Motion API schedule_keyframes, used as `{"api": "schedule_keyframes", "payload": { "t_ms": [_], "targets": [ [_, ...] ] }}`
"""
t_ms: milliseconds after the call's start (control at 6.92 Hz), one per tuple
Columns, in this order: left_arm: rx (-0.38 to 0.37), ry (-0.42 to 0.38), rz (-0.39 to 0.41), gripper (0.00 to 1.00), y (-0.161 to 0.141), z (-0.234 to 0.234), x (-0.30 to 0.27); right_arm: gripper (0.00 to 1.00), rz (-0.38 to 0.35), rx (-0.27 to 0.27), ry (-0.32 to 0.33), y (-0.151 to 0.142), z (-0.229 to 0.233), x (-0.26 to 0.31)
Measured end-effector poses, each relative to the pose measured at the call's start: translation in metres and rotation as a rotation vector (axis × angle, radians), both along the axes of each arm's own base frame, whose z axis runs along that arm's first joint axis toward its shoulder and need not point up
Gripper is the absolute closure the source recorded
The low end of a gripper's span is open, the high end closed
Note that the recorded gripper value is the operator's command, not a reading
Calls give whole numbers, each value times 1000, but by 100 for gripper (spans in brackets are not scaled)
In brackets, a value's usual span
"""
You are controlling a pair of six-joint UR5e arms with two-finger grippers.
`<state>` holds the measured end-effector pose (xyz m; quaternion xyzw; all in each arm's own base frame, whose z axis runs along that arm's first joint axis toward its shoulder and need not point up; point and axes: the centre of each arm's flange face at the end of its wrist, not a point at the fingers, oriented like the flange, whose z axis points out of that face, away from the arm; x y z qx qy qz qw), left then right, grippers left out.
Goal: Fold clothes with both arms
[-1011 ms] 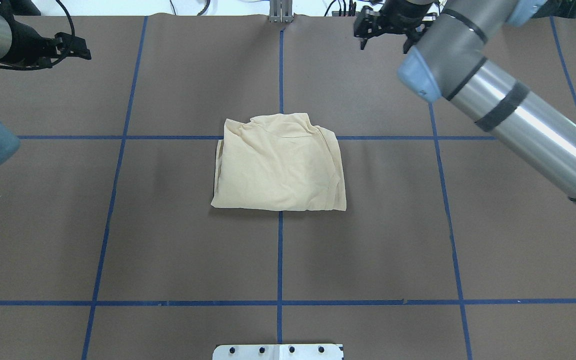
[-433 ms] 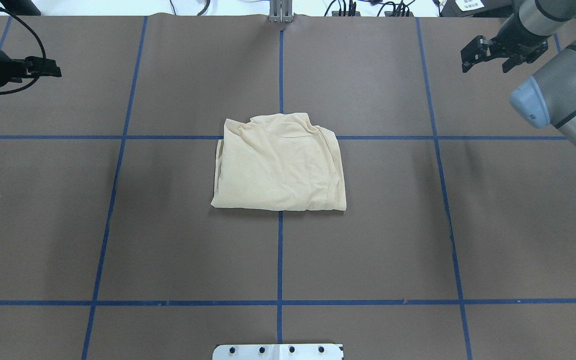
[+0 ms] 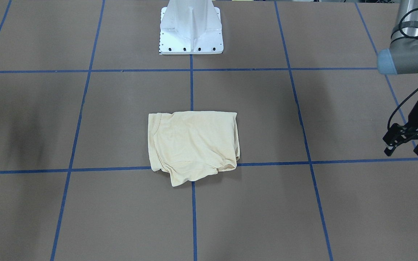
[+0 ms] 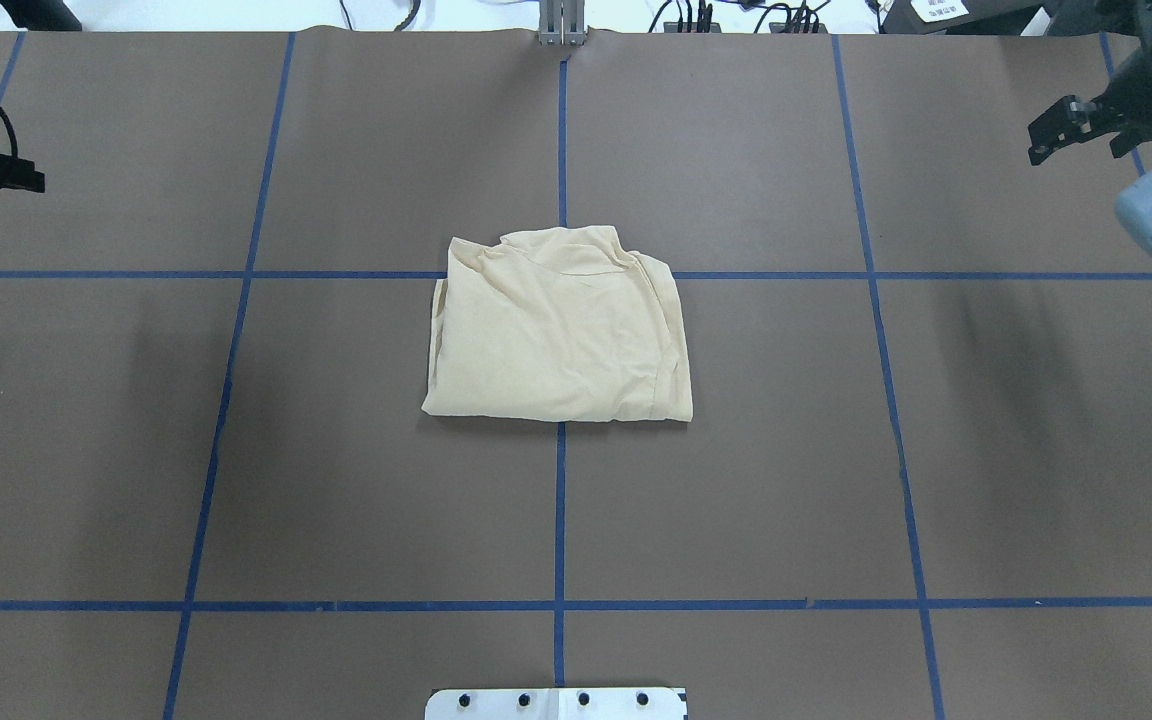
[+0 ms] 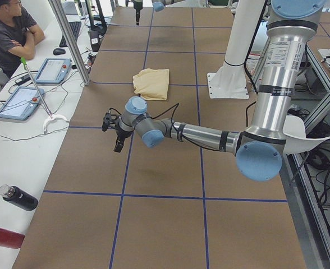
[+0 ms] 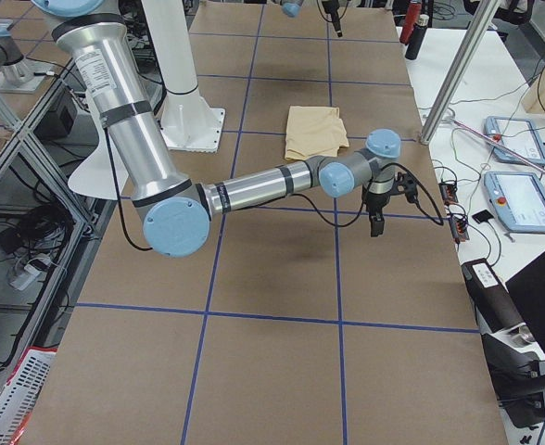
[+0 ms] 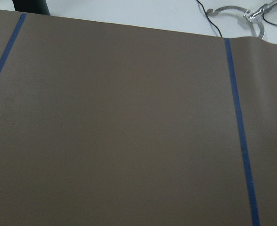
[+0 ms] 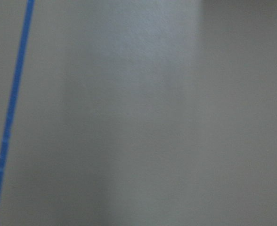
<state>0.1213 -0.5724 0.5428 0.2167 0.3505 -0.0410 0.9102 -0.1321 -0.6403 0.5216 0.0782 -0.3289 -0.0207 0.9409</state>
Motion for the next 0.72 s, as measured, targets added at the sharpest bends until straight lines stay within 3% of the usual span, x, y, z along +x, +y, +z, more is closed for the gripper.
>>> {"api": "schedule_keyframes", "payload": {
  "t_ms": [289,433,722],
  "targets": [
    [38,-219,142,0,-8,29,-100,0,-52,13,60,20,54,50],
    [19,-278,185,0,-7,37,-141,0,-40,-15,51,32,74,75],
    [-29,-305,262,0,2,46,-182,0,-19,-84,-40,58,102,114]
  ]
}}
